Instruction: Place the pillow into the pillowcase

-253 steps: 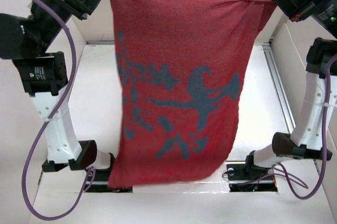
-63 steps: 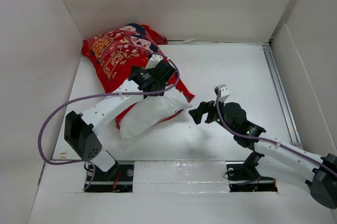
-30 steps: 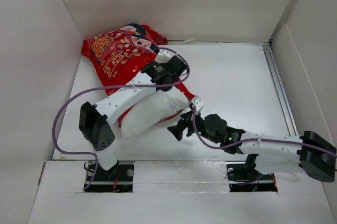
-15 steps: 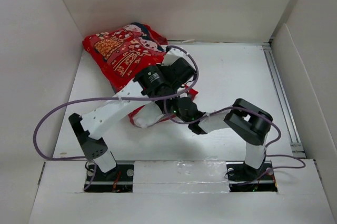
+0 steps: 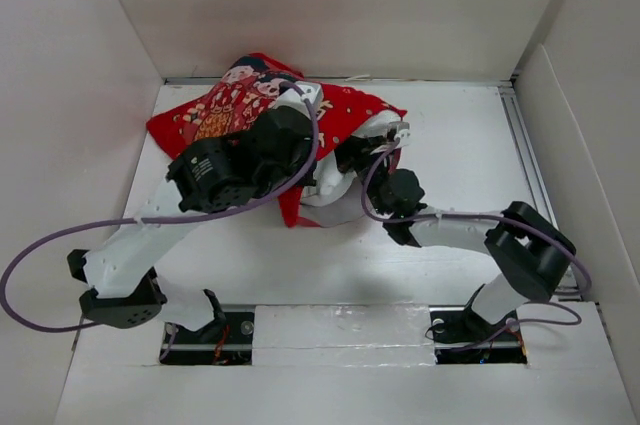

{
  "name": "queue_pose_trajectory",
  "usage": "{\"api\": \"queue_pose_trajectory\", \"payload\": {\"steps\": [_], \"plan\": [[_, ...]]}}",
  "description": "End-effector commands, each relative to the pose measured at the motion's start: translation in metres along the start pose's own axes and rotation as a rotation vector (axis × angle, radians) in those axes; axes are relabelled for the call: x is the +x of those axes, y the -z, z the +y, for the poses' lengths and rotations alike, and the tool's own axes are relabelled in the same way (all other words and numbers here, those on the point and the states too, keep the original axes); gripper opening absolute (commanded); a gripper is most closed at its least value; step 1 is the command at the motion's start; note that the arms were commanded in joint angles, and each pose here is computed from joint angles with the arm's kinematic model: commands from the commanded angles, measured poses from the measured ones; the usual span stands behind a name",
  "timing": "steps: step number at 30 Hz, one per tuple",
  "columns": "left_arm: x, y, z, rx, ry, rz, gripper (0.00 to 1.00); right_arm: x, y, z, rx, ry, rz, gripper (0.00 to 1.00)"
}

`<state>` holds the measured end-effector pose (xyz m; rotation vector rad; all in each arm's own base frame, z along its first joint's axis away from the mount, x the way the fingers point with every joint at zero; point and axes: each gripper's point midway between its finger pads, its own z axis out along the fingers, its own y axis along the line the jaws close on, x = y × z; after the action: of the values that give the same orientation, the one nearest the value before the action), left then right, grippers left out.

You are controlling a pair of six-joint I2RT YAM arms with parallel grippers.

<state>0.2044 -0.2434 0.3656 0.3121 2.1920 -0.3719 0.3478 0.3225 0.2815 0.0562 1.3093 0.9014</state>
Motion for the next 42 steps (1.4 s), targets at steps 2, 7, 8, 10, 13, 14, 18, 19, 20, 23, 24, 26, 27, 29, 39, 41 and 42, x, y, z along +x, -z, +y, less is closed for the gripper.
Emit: {"api": "queue_pose_trajectory", "payload": {"steps": [2,7,8,10,13,14,18,19,20,23,24,26,27,29,39,41,42], "plan": [[-0.025,0.062,-0.037,0.332,0.062,-0.091,0.00,-0.001,-0.023,-0.008,0.098,0.031,-0.118,0.00],[-0.019,0.059,-0.061,0.452,0.043,-0.081,0.00,0.068,-0.004,-0.042,0.191,-0.070,-0.043,0.00],[-0.015,0.055,-0.066,0.471,0.040,-0.069,0.00,0.086,-0.003,-0.054,0.259,-0.057,0.028,0.00],[-0.002,0.038,-0.082,0.515,0.019,-0.034,0.00,0.100,-0.011,-0.063,0.361,-0.086,0.082,0.00],[0.028,0.004,-0.093,0.523,-0.003,0.038,0.00,0.125,0.010,-0.057,0.308,-0.038,0.138,0.00],[0.028,0.000,-0.101,0.544,0.011,0.020,0.00,0.125,0.016,-0.055,0.264,-0.039,0.132,0.00],[0.033,-0.014,-0.091,0.481,0.091,-0.017,0.00,0.100,0.045,-0.045,0.024,-0.126,0.070,0.38],[0.029,-0.017,-0.082,0.435,0.100,-0.047,0.00,0.103,0.064,-0.047,-0.035,-0.116,0.126,0.61],[0.031,-0.022,-0.077,0.404,0.113,-0.050,0.00,0.099,0.072,-0.044,-0.059,-0.119,0.131,0.73],[0.036,-0.030,-0.071,0.366,0.126,-0.053,0.00,0.085,0.093,-0.047,-0.028,-0.105,0.167,0.93],[0.037,-0.036,-0.075,0.369,0.128,-0.057,0.00,0.089,0.103,-0.059,0.019,-0.101,0.215,1.00],[0.053,-0.054,-0.078,0.357,0.123,-0.017,0.03,0.103,0.124,-0.082,0.168,-0.087,0.373,1.00],[0.056,-0.062,-0.077,0.343,0.124,-0.010,0.04,0.099,0.126,-0.090,0.231,-0.062,0.375,1.00],[0.067,-0.075,-0.086,0.357,0.123,0.028,0.04,0.088,0.137,-0.099,0.305,-0.017,0.382,1.00],[0.084,-0.070,-0.151,0.620,0.085,0.083,1.00,0.032,0.116,-0.189,0.493,0.077,0.402,1.00],[0.066,-0.060,-0.142,0.596,0.107,0.012,1.00,0.017,0.117,-0.210,0.529,0.041,0.378,1.00],[0.053,-0.054,-0.129,0.548,0.124,-0.038,1.00,0.014,0.116,-0.211,0.514,0.016,0.375,1.00]]}}
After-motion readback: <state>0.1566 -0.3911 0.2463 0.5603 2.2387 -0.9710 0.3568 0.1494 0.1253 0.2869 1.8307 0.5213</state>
